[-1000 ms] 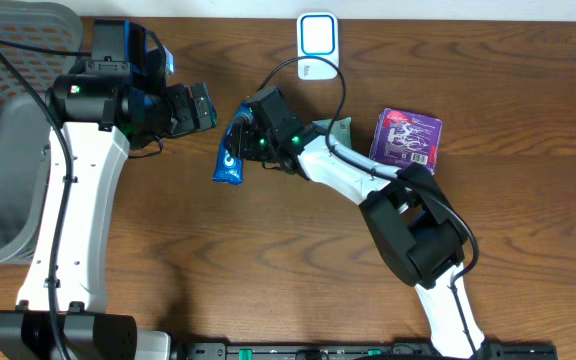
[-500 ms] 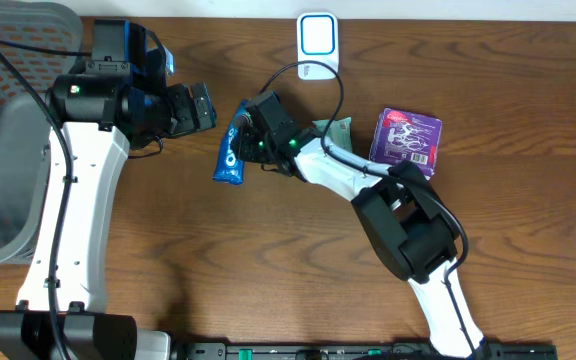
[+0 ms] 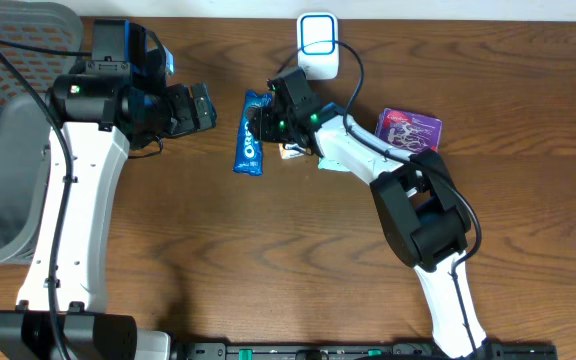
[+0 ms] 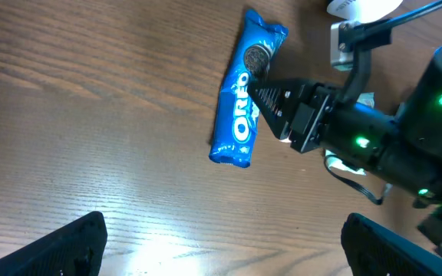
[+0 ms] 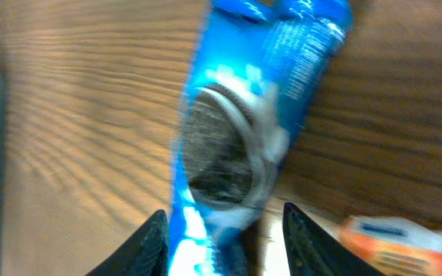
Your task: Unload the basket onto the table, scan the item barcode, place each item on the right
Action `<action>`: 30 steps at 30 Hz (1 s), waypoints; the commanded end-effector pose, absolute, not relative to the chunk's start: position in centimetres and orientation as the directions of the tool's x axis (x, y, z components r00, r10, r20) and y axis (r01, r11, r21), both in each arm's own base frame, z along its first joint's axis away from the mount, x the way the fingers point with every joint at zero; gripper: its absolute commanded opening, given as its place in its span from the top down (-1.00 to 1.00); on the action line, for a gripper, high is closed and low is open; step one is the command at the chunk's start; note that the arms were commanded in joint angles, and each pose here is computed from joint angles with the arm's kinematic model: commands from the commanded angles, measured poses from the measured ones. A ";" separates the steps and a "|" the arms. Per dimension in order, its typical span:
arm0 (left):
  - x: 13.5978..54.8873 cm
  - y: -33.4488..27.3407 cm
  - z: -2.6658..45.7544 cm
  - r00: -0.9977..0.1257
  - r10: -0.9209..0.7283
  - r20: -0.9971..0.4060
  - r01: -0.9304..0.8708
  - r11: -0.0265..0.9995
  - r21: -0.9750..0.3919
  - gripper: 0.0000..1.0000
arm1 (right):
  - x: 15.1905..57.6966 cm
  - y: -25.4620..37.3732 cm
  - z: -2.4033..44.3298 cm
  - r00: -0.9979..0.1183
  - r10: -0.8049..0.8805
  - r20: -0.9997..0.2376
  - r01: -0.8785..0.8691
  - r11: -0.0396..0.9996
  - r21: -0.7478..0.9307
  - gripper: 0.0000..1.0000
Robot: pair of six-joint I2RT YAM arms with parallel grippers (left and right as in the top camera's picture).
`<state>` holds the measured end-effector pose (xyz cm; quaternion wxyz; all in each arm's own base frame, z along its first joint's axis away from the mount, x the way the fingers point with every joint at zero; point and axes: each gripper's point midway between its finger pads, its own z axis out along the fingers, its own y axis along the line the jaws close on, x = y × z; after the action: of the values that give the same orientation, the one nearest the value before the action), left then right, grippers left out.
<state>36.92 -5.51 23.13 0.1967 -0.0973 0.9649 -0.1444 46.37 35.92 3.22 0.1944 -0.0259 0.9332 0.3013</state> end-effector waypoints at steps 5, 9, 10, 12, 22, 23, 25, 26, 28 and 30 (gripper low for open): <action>36.9 -5.3 22.9 -0.905 -0.235 -0.354 -0.127 0.944 -0.303 -0.96 | 47.7 36.6 10.7 -0.890 0.017 -0.455 -0.267 0.790 0.552 0.06; 36.9 -5.3 22.9 -0.905 -0.235 -0.354 -0.127 0.944 -0.303 -0.96 | 48.1 34.3 15.1 -0.880 0.030 -0.475 -0.264 0.798 0.541 -0.17; 36.9 -5.3 22.9 -0.905 -0.235 -0.354 -0.127 0.944 -0.303 -0.96 | 48.1 33.2 16.2 -0.877 0.035 -0.479 -0.260 0.804 0.535 -0.44; 36.9 -5.3 22.9 -0.905 -0.235 -0.354 -0.127 0.944 -0.303 -0.95 | 48.2 31.0 18.1 -0.868 0.038 -0.496 -0.261 0.815 0.518 -0.83; 36.9 -5.3 22.9 -0.905 -0.235 -0.354 -0.127 0.944 -0.303 -0.96 | 46.7 12.8 20.5 -0.883 -0.048 -0.466 -0.162 0.965 0.208 -0.98; 36.9 -5.3 22.9 -0.905 -0.235 -0.354 -0.127 0.945 -0.303 -0.96 | 46.4 10.2 19.8 -0.902 -0.020 -0.432 -0.098 0.982 0.159 -0.99; 36.9 -5.3 22.9 -0.905 -0.235 -0.354 -0.127 0.944 -0.303 -0.96 | 45.7 6.1 18.7 -0.926 0.028 -0.377 -0.002 0.997 0.079 -0.99; 36.9 -5.3 22.9 -0.905 -0.235 -0.354 -0.127 0.944 -0.303 -0.96 | 45.4 4.5 18.2 -0.934 0.051 -0.353 0.033 0.998 0.057 -0.99; 36.9 -5.3 22.9 -0.905 -0.235 -0.354 -0.127 0.944 -0.303 -0.95 | 44.8 2.1 16.9 -0.948 0.099 -0.304 0.088 0.995 0.049 -0.98; 36.9 -5.3 22.9 -0.905 -0.235 -0.354 -0.127 0.944 -0.303 -0.96 | 44.3 0.3 15.6 -0.953 0.138 -0.269 0.130 0.990 0.047 -0.99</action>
<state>36.92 -5.50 23.12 0.1968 -0.0974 0.9649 -0.1443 44.81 3.13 17.65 0.1620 0.0595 0.9836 0.0527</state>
